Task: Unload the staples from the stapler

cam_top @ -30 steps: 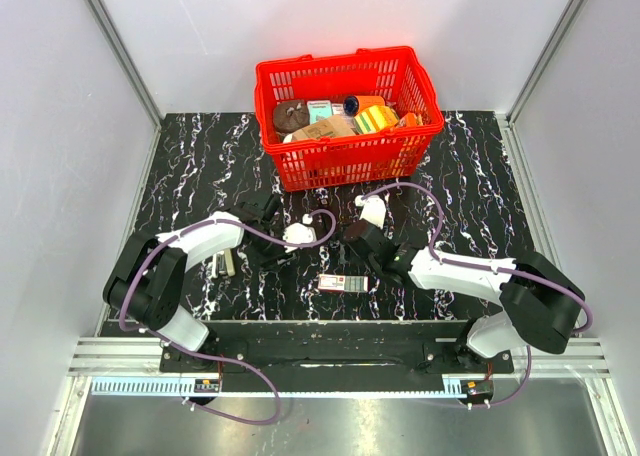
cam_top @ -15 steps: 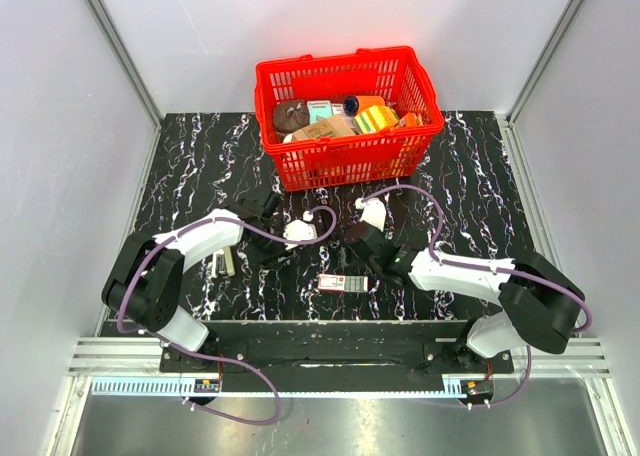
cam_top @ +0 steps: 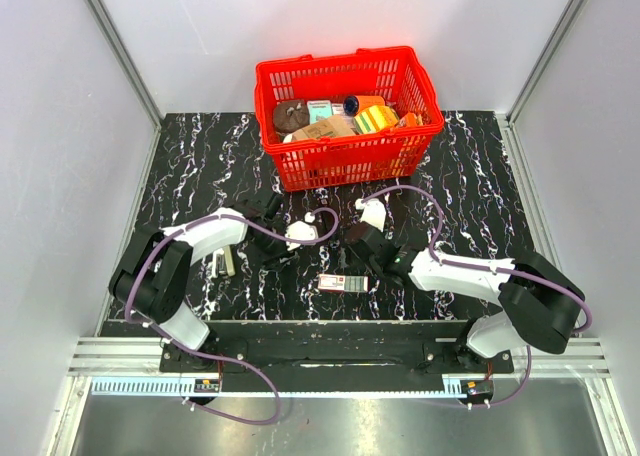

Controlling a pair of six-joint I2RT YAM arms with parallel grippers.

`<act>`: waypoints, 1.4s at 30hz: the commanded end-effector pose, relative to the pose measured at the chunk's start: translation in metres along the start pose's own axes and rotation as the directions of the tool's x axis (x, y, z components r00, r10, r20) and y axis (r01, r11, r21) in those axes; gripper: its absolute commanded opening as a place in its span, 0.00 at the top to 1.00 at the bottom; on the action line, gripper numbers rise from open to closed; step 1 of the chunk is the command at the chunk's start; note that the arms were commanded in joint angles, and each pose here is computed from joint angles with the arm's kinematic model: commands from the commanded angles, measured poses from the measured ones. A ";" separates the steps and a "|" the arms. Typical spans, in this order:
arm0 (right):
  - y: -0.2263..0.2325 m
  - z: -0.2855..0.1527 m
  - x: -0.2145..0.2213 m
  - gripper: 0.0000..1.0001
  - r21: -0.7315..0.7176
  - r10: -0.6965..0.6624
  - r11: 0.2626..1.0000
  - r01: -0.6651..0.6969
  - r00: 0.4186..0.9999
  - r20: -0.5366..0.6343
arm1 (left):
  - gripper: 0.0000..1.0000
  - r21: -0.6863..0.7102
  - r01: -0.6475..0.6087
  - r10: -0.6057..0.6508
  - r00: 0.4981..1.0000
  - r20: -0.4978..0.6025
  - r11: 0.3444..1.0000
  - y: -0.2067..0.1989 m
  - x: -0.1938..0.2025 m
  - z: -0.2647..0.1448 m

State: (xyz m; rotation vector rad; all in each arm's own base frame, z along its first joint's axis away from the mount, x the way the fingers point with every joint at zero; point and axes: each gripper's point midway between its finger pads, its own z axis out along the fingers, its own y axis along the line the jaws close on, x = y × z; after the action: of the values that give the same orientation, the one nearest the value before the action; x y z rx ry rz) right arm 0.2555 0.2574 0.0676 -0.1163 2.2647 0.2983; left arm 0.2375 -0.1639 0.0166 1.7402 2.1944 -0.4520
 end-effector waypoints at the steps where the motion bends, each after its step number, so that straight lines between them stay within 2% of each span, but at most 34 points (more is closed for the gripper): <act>1: 0.003 -0.002 -0.007 0.29 -0.019 0.035 0.999 -0.035 0.999 0.018 | 0.54 -0.037 -0.017 0.018 1.000 0.020 0.999 0.011 -0.007 0.000; 6: 0.004 0.002 0.003 0.29 -0.021 0.040 0.999 -0.040 0.999 -0.012 | 0.69 -0.050 -0.013 0.013 1.000 0.008 0.999 0.013 -0.007 0.005; 9: 0.001 0.004 0.010 0.30 -0.011 0.042 0.999 -0.042 0.999 -0.027 | 0.84 -0.072 -0.017 0.018 1.000 0.011 0.997 0.013 -0.007 0.004; 13: -0.001 0.002 0.014 0.30 -0.011 0.056 0.998 -0.056 0.998 -0.032 | 0.94 -0.096 -0.007 0.010 1.000 0.026 0.995 0.013 -0.011 -0.001; 20: 0.003 -0.010 0.002 0.30 -0.043 0.085 0.995 -0.085 0.996 -0.009 | 1.00 -0.105 0.048 -0.037 0.994 0.101 0.993 0.009 -0.035 -0.030; 23: 0.006 -0.019 -0.011 0.30 -0.064 0.101 0.993 -0.100 0.995 0.016 | 1.00 -0.095 0.072 -0.056 0.985 0.165 0.993 0.006 -0.054 -0.052; 26: 0.013 -0.034 -0.029 0.30 -0.112 0.120 0.987 -0.114 0.992 0.049 | 1.00 -0.067 0.125 -0.101 0.953 0.287 0.990 0.004 -0.083 -0.086; 28: 0.024 -0.050 -0.049 0.30 -0.180 0.148 0.975 -0.130 0.985 0.086 | 1.00 -0.010 0.179 -0.160 0.900 0.406 0.984 0.005 -0.107 -0.116; 30: 0.036 -0.067 -0.070 0.30 -0.256 0.179 0.956 -0.143 0.976 0.124 | 1.00 0.073 0.231 -0.234 0.818 0.526 0.970 0.009 -0.134 -0.153; 33: 0.053 -0.097 -0.103 0.30 -0.372 0.224 0.917 -0.144 0.957 0.183 | 1.00 0.235 0.230 -0.328 0.694 0.640 0.944 0.006 -0.168 -0.201; 36: 0.066 -0.125 -0.133 0.32 -0.458 0.258 0.879 -0.130 0.939 0.229 | 1.00 0.420 0.219 -0.465 0.571 0.677 0.881 0.002 -0.193 -0.232; 38: 0.075 -0.138 -0.148 0.34 -0.502 0.273 0.857 -0.117 0.929 0.249 | 1.00 0.481 0.163 -0.493 0.494 0.716 0.862 0.005 -0.212 -0.250; 41: 0.086 -0.155 -0.168 0.36 -0.561 0.304 0.822 -0.103 0.911 0.279 | 1.00 0.607 0.113 -0.598 0.384 0.703 0.787 -0.001 -0.225 -0.268; 42: 0.088 -0.158 -0.170 0.37 -0.573 0.310 0.813 -0.101 0.908 0.280 | 1.00 0.682 0.104 -0.671 0.340 0.659 0.724 -0.007 -0.228 -0.276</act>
State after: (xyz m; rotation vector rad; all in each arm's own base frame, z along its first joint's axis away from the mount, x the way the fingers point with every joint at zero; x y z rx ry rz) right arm 0.2359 0.2897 0.2589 -0.0694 1.9010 0.8863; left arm 0.3001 -0.2393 0.3039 0.7434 1.7933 -1.3811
